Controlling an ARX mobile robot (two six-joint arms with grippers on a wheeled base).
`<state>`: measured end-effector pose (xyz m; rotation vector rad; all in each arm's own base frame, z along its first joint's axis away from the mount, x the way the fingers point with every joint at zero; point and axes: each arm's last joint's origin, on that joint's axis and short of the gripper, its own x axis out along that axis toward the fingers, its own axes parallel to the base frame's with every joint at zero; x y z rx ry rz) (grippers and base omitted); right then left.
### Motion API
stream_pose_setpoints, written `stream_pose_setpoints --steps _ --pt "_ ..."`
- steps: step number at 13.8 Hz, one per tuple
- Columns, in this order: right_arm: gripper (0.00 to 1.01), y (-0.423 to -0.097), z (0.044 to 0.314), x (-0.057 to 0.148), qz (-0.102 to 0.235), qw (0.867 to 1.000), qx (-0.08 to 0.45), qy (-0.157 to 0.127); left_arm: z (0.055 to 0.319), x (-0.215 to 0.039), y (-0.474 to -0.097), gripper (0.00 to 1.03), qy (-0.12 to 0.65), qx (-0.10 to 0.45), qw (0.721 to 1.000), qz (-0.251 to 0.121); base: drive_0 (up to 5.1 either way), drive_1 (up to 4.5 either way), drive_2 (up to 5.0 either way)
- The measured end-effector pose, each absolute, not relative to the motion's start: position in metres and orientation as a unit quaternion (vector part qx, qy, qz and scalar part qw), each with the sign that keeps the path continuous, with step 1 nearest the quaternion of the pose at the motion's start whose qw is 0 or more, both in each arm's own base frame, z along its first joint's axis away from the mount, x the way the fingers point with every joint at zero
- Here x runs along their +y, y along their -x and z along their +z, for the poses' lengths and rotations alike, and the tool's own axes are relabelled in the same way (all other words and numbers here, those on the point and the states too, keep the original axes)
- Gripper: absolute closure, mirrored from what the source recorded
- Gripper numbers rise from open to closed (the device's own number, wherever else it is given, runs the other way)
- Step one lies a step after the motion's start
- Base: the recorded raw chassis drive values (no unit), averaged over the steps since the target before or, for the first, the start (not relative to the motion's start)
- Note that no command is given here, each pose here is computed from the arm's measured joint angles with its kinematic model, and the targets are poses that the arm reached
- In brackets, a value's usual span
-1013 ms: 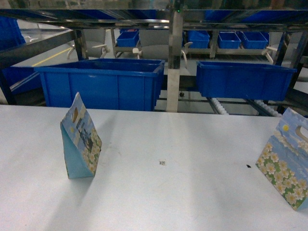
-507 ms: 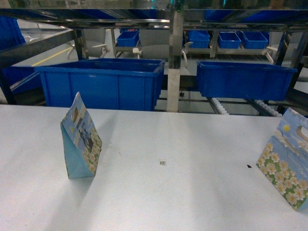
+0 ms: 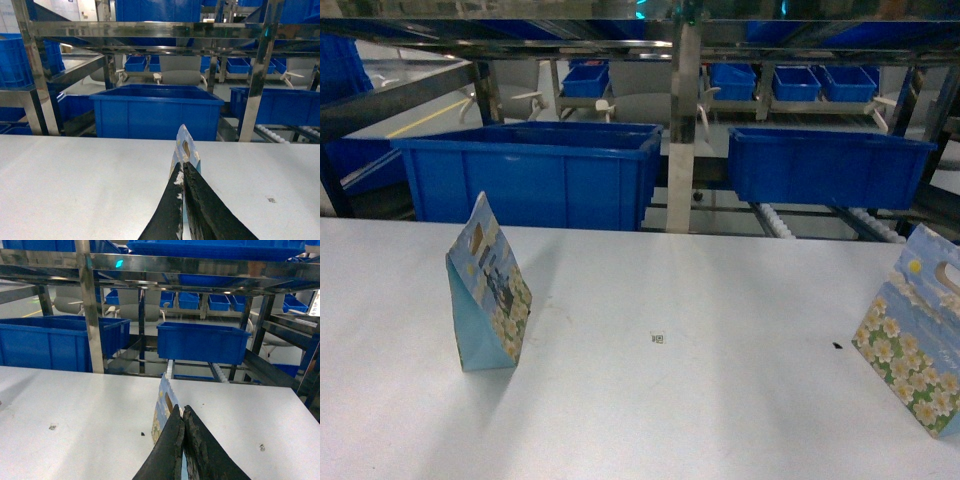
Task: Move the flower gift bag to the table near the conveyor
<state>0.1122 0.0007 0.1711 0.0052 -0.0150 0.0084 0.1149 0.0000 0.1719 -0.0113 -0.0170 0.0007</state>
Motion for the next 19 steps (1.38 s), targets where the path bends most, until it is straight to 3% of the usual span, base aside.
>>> stream_pose_setpoints --steps 7,11,12,14,15,16,19 --pt "0.99 -0.108 0.171 0.001 0.004 1.0 -0.008 -0.003 0.172 0.0 -0.11 1.01 0.006 -0.009 1.0 0.0 0.0 0.0 0.0" --pt "0.99 -0.101 0.164 0.001 0.004 1.0 0.02 -0.003 0.171 0.0 -0.108 1.01 0.006 -0.008 1.0 0.001 0.0 0.0 0.0" --pt "0.99 -0.097 0.169 0.001 0.004 1.0 -0.012 -0.002 0.171 0.0 -0.107 1.01 0.006 -0.005 1.0 0.0 0.0 0.0 0.0" --pt "0.99 -0.097 0.167 0.001 0.004 1.0 -0.003 -0.001 0.168 0.0 -0.097 1.01 0.006 -0.001 1.0 0.0 0.0 0.0 0.0" --pt "0.61 -0.097 0.167 0.001 0.004 1.0 -0.003 -0.001 0.168 0.0 -0.097 0.62 0.005 -0.001 1.0 0.0 0.0 0.0 0.0" --pt "0.41 -0.097 0.167 0.001 0.004 1.0 -0.003 -0.001 0.168 0.0 -0.097 0.42 0.005 -0.001 1.0 0.0 0.0 0.0 0.0" --pt "0.03 -0.097 0.167 0.001 0.004 1.0 -0.003 -0.001 0.168 0.0 -0.097 0.04 0.005 -0.001 1.0 0.0 0.0 0.0 0.0"
